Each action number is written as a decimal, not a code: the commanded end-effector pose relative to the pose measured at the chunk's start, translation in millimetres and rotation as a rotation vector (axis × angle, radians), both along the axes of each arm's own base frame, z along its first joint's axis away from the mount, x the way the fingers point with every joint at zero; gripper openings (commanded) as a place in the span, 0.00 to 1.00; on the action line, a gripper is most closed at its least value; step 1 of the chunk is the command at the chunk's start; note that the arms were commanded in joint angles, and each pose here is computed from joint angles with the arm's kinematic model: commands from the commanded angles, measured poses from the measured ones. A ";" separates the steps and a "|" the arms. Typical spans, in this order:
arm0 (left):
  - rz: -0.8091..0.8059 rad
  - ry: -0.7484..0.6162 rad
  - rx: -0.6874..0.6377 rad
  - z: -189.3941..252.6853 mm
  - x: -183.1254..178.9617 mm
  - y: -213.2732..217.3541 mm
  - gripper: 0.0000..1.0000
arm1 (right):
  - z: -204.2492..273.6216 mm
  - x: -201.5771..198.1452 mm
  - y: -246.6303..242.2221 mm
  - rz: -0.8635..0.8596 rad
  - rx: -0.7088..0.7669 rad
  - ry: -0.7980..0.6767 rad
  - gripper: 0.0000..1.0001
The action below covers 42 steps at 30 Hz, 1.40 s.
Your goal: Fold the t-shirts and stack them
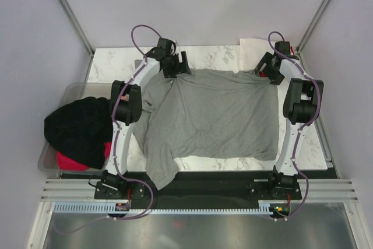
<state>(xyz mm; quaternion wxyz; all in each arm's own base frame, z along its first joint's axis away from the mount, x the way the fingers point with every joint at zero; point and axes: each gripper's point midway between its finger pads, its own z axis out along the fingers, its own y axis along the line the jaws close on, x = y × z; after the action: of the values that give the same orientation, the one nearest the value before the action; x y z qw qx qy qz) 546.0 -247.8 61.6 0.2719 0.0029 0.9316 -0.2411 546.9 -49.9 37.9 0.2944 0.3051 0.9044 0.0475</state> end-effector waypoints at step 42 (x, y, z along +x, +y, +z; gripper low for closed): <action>0.265 0.283 0.328 -11.7 -504.9 69.0 0.77 | 87.2 -325.5 81.9 0.056 0.028 -0.059 0.98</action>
<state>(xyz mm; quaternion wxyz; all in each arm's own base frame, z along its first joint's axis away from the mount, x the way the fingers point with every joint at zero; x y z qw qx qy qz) 27.2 -170.7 44.2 0.1254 -0.0542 0.9904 -0.0227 226.3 33.2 127.8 0.3141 0.2857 0.9016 0.0820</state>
